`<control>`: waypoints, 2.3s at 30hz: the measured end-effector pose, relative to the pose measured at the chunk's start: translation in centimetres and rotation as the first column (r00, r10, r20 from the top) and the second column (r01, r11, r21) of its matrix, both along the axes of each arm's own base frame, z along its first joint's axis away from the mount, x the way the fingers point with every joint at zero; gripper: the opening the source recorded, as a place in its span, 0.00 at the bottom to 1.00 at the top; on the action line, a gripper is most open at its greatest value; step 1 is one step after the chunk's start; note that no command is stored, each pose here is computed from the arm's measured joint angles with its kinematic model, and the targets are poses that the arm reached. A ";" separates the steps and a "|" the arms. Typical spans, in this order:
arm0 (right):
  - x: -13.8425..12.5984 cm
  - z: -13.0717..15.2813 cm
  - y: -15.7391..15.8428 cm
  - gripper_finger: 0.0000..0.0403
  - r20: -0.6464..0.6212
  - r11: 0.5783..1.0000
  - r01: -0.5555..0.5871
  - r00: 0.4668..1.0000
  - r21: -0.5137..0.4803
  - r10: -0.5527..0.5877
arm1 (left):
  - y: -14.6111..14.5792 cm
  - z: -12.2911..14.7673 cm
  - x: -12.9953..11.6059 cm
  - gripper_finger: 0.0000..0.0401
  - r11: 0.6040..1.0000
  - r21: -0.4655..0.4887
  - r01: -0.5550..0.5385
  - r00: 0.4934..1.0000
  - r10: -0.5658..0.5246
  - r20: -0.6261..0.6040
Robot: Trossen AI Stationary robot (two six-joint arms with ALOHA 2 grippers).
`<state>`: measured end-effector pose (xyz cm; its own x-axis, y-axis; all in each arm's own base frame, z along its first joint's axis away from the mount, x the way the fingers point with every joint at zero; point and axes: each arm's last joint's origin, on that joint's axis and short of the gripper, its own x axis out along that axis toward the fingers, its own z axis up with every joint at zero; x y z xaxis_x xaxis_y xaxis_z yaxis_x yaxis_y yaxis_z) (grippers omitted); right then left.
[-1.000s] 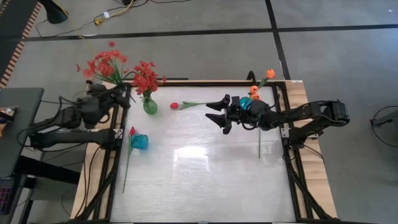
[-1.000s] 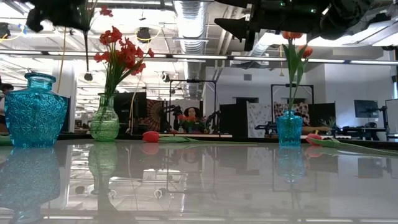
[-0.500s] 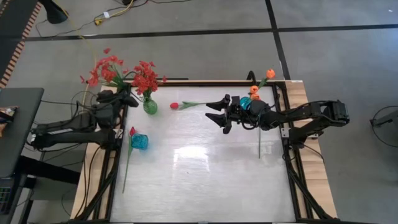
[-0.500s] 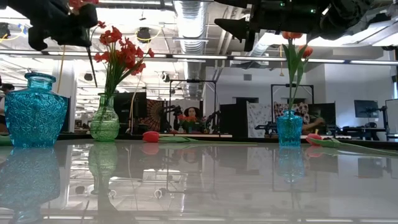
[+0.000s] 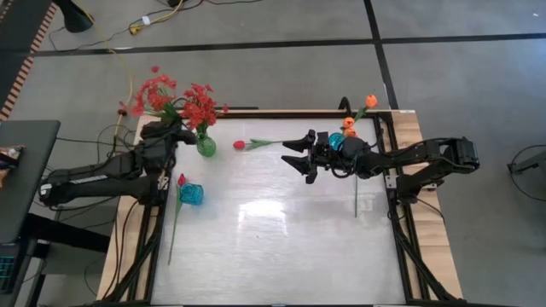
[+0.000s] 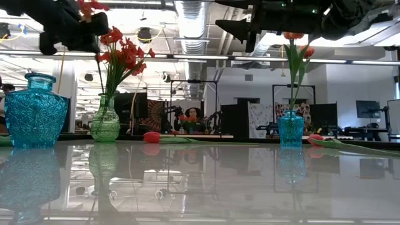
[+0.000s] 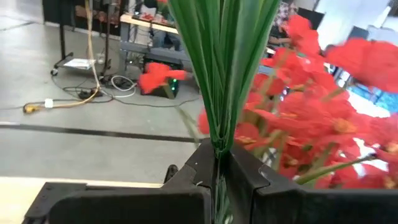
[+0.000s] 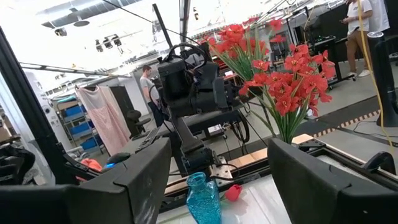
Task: Sort flowers into vase by color
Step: Put the red flowers into the green vase
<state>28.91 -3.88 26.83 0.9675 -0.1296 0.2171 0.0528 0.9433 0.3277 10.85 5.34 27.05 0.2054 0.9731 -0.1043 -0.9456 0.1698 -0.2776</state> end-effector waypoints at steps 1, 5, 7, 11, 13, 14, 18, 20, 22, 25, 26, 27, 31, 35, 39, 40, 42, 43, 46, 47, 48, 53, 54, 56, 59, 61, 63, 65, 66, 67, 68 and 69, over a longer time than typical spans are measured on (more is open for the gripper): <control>0.0 0.0 0.0 0.73 0.001 1.000 0.000 1.000 0.000 0.000 | 0.1 0.0 0.3 0.01 1.000 0.002 0.006 1.000 -0.006 -0.010; 0.0 0.0 0.0 0.73 0.002 1.000 -0.003 1.000 0.014 0.003 | 0.5 -0.2 1.0 0.01 1.000 0.005 0.012 0.998 -0.012 -0.056; 0.0 0.0 0.0 0.73 0.003 1.000 -0.006 1.000 0.023 0.006 | 0.7 -0.3 1.1 0.01 1.000 0.002 0.005 0.998 -0.004 -0.069; 0.0 0.0 0.1 0.73 0.002 1.000 -0.009 1.000 0.025 0.008 | 0.9 -0.5 1.4 0.01 1.000 -0.004 -0.008 0.996 0.007 -0.084; 0.0 0.0 0.1 0.73 0.002 1.000 -0.009 1.000 0.025 0.008 | 1.0 -0.7 1.6 0.01 1.000 -0.008 -0.011 0.995 0.010 -0.097; 0.0 0.0 0.1 0.73 0.002 1.000 -0.008 1.000 0.025 0.008 | 1.1 -0.8 1.7 0.01 1.000 -0.010 -0.012 0.995 0.011 -0.104; 0.0 0.0 0.1 0.73 0.002 1.000 -0.008 1.000 0.025 0.008 | 1.2 -1.4 2.1 0.01 0.999 -0.033 -0.012 0.992 0.008 -0.128; 0.0 0.0 0.1 0.73 0.002 1.000 -0.009 1.000 0.024 0.008 | 1.2 -1.8 2.3 0.01 0.998 -0.056 -0.016 0.991 0.009 -0.136; 0.0 0.0 0.1 0.73 0.002 1.000 -0.009 1.000 0.024 0.008 | 1.3 -2.3 2.5 0.01 0.997 -0.079 -0.024 0.990 0.013 -0.141; 0.0 0.0 0.1 0.73 0.002 1.000 -0.008 1.000 0.024 0.008 | 1.3 -3.0 2.7 0.01 0.993 -0.115 -0.030 0.989 0.013 -0.150; 0.0 0.0 0.1 0.73 0.002 1.000 -0.009 1.000 0.024 0.009 | 1.4 -3.2 2.9 0.01 0.992 -0.124 -0.030 0.988 0.011 -0.153; 0.0 0.0 0.1 0.73 0.002 1.000 -0.009 1.000 0.024 0.009 | 1.4 -3.4 3.0 0.01 0.991 -0.131 -0.030 0.988 0.010 -0.155; 0.0 0.0 0.1 0.73 0.002 1.000 -0.009 1.000 0.024 0.009 | 1.6 -4.0 3.6 0.01 0.988 -0.153 -0.025 0.983 -0.003 -0.181; 0.0 0.0 0.1 0.73 0.002 1.000 -0.008 1.000 0.024 0.008 | 1.7 -4.7 4.1 0.01 0.985 -0.170 -0.034 0.977 -0.003 -0.212; 0.0 0.0 0.1 0.73 0.002 1.000 -0.008 1.000 0.024 0.008 | 1.9 -5.3 4.6 0.01 0.982 -0.185 -0.045 0.973 0.001 -0.231; 0.0 0.0 0.1 0.73 0.001 1.000 -0.008 1.000 0.024 0.008 | 1.9 -5.4 4.7 0.01 0.981 -0.187 -0.048 0.973 0.003 -0.231; 0.0 0.0 0.1 0.73 0.001 1.000 -0.008 1.000 0.024 0.008 | 1.9 -5.5 4.7 0.01 0.981 -0.185 -0.057 0.973 0.013 -0.229; 0.0 0.0 0.1 0.73 0.002 1.000 -0.008 1.000 0.024 0.008 | 1.9 -5.5 4.7 0.01 0.981 -0.183 -0.060 0.973 0.017 -0.228; 0.0 0.0 0.1 0.73 0.001 1.000 -0.008 1.000 0.024 0.008 | 1.9 -5.4 4.6 0.04 0.982 -0.176 -0.068 0.973 0.027 -0.229; 0.0 0.0 0.1 0.73 0.001 1.000 -0.008 1.000 0.024 0.008 | 1.9 -5.4 4.6 0.06 0.982 -0.174 -0.070 0.973 0.028 -0.230; 0.0 0.0 0.1 0.73 0.002 1.000 -0.008 1.000 0.024 0.008 | 1.9 -5.3 4.5 0.08 0.983 -0.172 -0.070 0.973 0.029 -0.230; 0.0 0.0 0.1 0.73 0.001 1.000 -0.008 1.000 0.023 0.008 | 1.8 -4.9 4.2 0.21 0.985 -0.166 -0.047 0.969 0.004 -0.249; 0.0 0.0 0.1 0.73 0.001 1.000 -0.008 1.000 0.023 0.008 | 1.7 -4.8 4.2 0.23 0.985 -0.168 -0.037 0.969 -0.006 -0.248; 0.0 0.0 0.1 0.73 -0.002 1.000 -0.008 1.000 0.024 0.008 | 1.7 -4.7 4.1 0.27 0.984 -0.178 -0.010 0.968 -0.035 -0.250; 0.0 -0.2 0.0 0.73 -0.013 1.000 -0.007 1.000 0.025 0.008 | 1.5 -4.6 4.0 0.31 0.978 -0.203 0.045 0.960 -0.098 -0.260; 0.1 -0.2 0.0 0.73 -0.021 1.000 -0.007 1.000 0.026 0.008 | 1.4 -4.7 4.0 0.33 0.969 -0.231 0.094 0.947 -0.158 -0.278; 0.1 -0.3 0.0 0.73 -0.026 1.000 -0.007 1.000 0.027 0.008 | 1.3 -4.9 4.0 0.34 0.953 -0.267 0.142 0.930 -0.221 -0.294; 0.1 -0.3 0.0 0.73 -0.030 1.000 -0.007 1.000 0.028 0.008 | 1.2 -5.2 3.9 0.34 0.935 -0.309 0.176 0.906 -0.277 -0.321; 0.1 -0.3 0.0 0.73 -0.033 1.000 -0.007 0.999 0.028 0.008 | 1.1 -5.3 3.8 0.34 0.927 -0.327 0.187 0.895 -0.297 -0.332; 0.1 -0.4 0.0 0.73 -0.034 1.000 -0.007 0.999 0.028 0.008 | 1.1 -5.5 3.7 0.34 0.920 -0.344 0.189 0.885 -0.311 -0.346; 0.1 -0.4 0.0 0.73 -0.036 1.000 -0.007 0.999 0.028 0.008 | 1.0 -5.7 3.6 0.34 0.913 -0.361 0.190 0.875 -0.324 -0.359; 0.1 -0.4 0.0 0.73 -0.038 1.000 -0.007 0.999 0.029 0.008 | 1.0 -5.8 3.5 0.34 0.910 -0.372 0.186 0.870 -0.329 -0.368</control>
<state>28.99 -3.84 26.43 0.9760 -0.1280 0.1764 0.0588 0.9340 0.3524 14.38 6.30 21.26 0.3123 0.7910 -0.5260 -0.9176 0.3945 0.0484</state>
